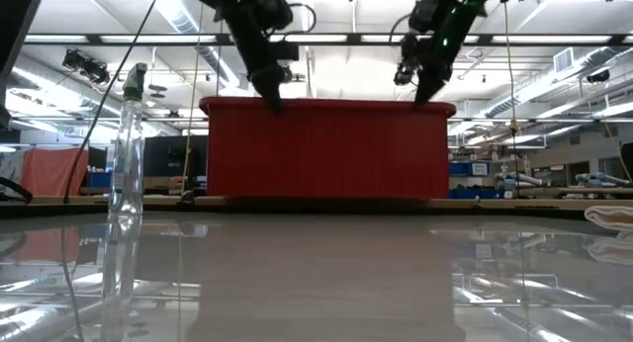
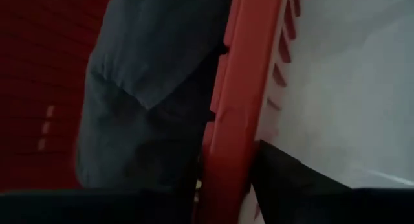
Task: Fold laundry
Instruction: Fold the dark blue shorts
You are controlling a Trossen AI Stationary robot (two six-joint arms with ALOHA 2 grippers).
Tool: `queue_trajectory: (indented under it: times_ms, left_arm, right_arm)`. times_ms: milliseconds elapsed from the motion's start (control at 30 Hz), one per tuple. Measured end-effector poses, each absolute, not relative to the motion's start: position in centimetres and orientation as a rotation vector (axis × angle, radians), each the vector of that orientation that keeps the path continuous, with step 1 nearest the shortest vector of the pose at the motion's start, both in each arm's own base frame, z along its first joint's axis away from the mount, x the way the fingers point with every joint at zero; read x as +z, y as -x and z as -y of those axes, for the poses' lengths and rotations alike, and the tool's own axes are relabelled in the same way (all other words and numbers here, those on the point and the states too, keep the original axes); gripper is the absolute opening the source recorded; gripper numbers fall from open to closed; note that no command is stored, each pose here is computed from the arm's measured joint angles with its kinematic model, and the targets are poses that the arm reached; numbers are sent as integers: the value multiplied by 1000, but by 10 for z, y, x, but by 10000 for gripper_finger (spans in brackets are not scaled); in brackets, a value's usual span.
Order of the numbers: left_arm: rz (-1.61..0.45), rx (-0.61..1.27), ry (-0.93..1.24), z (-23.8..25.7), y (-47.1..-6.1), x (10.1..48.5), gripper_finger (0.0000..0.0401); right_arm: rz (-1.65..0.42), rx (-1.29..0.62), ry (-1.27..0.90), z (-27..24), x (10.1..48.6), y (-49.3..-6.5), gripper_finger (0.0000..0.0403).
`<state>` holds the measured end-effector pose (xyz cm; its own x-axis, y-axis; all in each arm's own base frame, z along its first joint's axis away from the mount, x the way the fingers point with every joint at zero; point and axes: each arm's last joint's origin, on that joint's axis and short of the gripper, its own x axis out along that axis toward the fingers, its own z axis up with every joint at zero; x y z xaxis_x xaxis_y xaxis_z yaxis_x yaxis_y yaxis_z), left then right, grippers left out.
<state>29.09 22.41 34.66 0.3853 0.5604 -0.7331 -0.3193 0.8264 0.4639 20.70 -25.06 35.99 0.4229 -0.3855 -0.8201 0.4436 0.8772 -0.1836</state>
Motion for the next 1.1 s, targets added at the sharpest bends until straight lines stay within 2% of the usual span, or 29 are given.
queue_trajectory:
  times_ms: [167, 267, 467, 767, 1000, 1100]
  left_arm:
    - [-943, 560, -219, -219, -280, 365, 177]
    - [-880, 558, -206, -223, -276, 372, 193]
    - [-615, 568, -182, -251, -276, 385, 195]
    - [-665, 415, -298, -282, -295, 346, 185]
    - [-726, 339, -222, -304, -303, 306, 180]
    - [-745, 329, -172, -311, -305, 291, 160]
  right_arm:
    - [-838, -491, -222, 240, 379, -197, 204]
    - [-786, -541, -302, 236, 387, -189, 206]
    - [-684, -611, -390, 239, 396, -184, 206]
    - [-646, -561, -415, 237, 397, -190, 206]
    - [-634, -563, -418, 236, 398, -192, 206]
    - [-629, -570, -412, 237, 398, -192, 206]
